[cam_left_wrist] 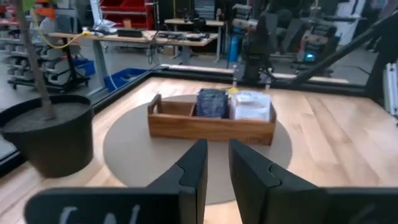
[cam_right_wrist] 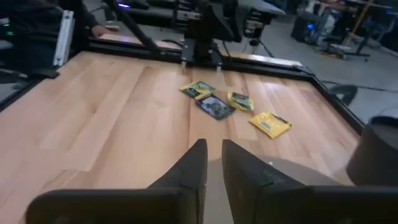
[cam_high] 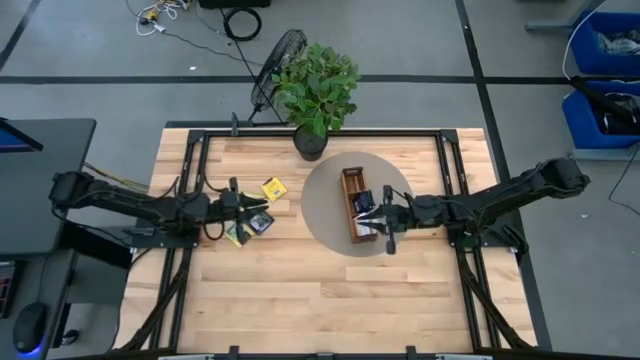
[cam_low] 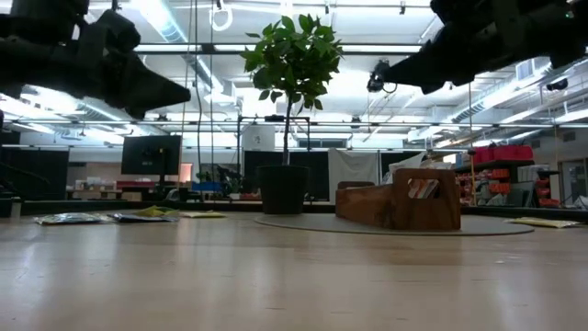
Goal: Pick & Place Tea
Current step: Put the purple tea bag into the middle section of the wooden organizer
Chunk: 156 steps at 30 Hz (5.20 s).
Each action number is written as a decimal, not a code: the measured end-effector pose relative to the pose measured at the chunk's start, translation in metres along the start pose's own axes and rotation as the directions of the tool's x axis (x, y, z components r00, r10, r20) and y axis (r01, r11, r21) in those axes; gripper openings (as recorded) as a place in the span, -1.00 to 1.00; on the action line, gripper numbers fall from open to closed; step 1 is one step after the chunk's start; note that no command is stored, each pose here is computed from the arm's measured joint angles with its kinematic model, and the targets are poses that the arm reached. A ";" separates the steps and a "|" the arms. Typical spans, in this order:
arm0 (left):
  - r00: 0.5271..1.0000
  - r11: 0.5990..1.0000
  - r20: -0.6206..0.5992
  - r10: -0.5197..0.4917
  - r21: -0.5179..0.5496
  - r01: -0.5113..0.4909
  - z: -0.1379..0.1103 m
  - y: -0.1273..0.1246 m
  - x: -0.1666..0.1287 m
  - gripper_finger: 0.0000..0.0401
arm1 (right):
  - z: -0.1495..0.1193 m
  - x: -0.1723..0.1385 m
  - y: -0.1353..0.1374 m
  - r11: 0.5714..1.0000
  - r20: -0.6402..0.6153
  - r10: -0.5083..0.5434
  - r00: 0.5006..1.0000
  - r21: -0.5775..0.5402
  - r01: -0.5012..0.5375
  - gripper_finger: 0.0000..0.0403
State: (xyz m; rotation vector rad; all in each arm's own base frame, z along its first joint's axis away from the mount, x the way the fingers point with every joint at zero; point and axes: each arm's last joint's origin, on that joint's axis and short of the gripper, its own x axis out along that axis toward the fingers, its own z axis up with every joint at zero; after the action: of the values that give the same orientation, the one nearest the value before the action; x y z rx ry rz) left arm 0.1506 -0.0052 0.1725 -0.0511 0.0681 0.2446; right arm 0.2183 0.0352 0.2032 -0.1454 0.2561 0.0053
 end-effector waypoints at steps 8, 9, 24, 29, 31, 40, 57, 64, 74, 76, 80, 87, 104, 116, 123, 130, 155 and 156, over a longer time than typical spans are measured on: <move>1.000 1.000 -0.021 -0.007 -0.017 0.007 -0.001 0.002 -0.007 -0.66 | 0.004 -0.018 -0.005 0.999 0.031 0.053 0.998 -0.013 -0.053 -0.72; 0.999 1.000 -0.051 -0.002 -0.007 0.002 -0.004 0.003 -0.009 -0.66 | 0.005 -0.021 -0.006 0.999 0.038 0.052 0.998 -0.009 -0.052 -0.72; 0.966 0.997 -0.257 -0.003 -0.074 -0.017 -0.025 0.004 -0.011 -0.66 | -0.009 -0.038 -0.008 0.962 -0.002 0.037 0.999 0.272 -0.035 -0.72; 0.955 0.996 -0.296 -0.002 -0.084 -0.023 -0.028 0.005 -0.012 -0.66 | -0.011 -0.036 -0.008 0.968 -0.024 0.010 1.000 0.250 -0.004 -0.72; 0.954 0.996 -0.300 -0.016 -0.093 -0.012 -0.029 0.004 -0.012 -0.65 | -0.012 -0.035 -0.009 0.969 -0.038 -0.044 0.998 0.240 0.051 -0.70; 0.923 0.997 -0.385 -0.005 -0.069 -0.024 -0.037 0.006 -0.014 -0.23 | -0.015 -0.032 -0.010 0.978 -0.064 -0.098 0.993 0.179 0.108 -0.60; 0.761 0.999 -0.648 -0.032 -0.001 0.041 -0.056 -0.012 0.009 -0.12 | -0.015 -0.032 -0.012 0.972 -0.062 -0.141 0.988 0.182 0.150 -0.60; 0.685 0.999 -0.728 0.034 0.051 0.005 -0.066 -0.017 0.024 -0.12 | -0.016 -0.032 -0.011 0.968 -0.077 -0.140 0.987 0.200 0.153 -0.60; 0.661 0.996 -0.745 0.093 0.074 -0.056 -0.073 -0.016 0.029 -0.42 | -0.017 -0.032 -0.011 0.968 -0.084 -0.140 0.987 0.198 0.154 -0.60; 0.660 0.995 -0.745 0.099 0.071 -0.069 -0.073 -0.016 0.029 -0.61 | -0.017 -0.032 -0.011 0.968 -0.084 -0.140 0.987 0.198 0.154 -0.60; 0.660 0.996 -0.745 0.094 0.067 -0.066 -0.073 -0.016 0.029 -0.94 | -0.017 -0.032 -0.011 0.968 -0.083 -0.140 0.987 0.198 0.154 -0.60; 0.719 0.998 -0.695 0.032 0.067 0.020 -0.070 -0.023 0.033 -0.98 | -0.017 -0.032 -0.011 0.965 -0.079 -0.140 0.987 0.212 0.154 -0.60; 0.844 0.979 -0.531 -0.074 0.122 0.162 -0.045 -0.037 0.051 -0.99 | 0.000 -0.031 -0.016 0.900 0.093 -0.059 0.994 0.436 0.012 -0.60; 0.893 0.937 -0.446 -0.056 0.286 0.202 -0.019 -0.044 0.068 -0.99 | -0.013 -0.019 -0.030 0.683 0.026 0.037 0.999 0.729 -0.044 -0.44; 0.909 0.913 -0.413 -0.046 0.352 0.206 -0.009 -0.047 0.074 -0.99 | -0.013 -0.008 -0.036 0.576 0.068 0.013 0.998 0.815 -0.063 -0.07; 0.925 0.885 -0.375 -0.056 0.411 0.220 0.003 -0.050 0.080 -0.99 | 0.016 0.010 -0.046 0.552 -0.028 0.040 0.999 0.834 0.001 0.12; 0.947 0.833 -0.314 -0.070 0.504 0.229 0.019 -0.055 0.087 -0.99 | 0.062 0.137 -0.086 0.574 -0.274 0.253 0.928 0.814 0.083 -0.09; 0.947 0.833 -0.313 -0.070 0.505 0.229 0.019 -0.055 0.087 -0.99 | 0.061 0.139 -0.086 0.571 -0.273 0.267 0.924 0.817 0.076 -0.10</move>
State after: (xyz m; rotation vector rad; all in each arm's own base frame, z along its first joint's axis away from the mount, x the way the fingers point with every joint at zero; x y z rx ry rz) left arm 0.2496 -0.0365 0.1876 0.4717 0.4173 0.0491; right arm 0.3699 -0.0430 0.2388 0.8348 0.6288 -0.0323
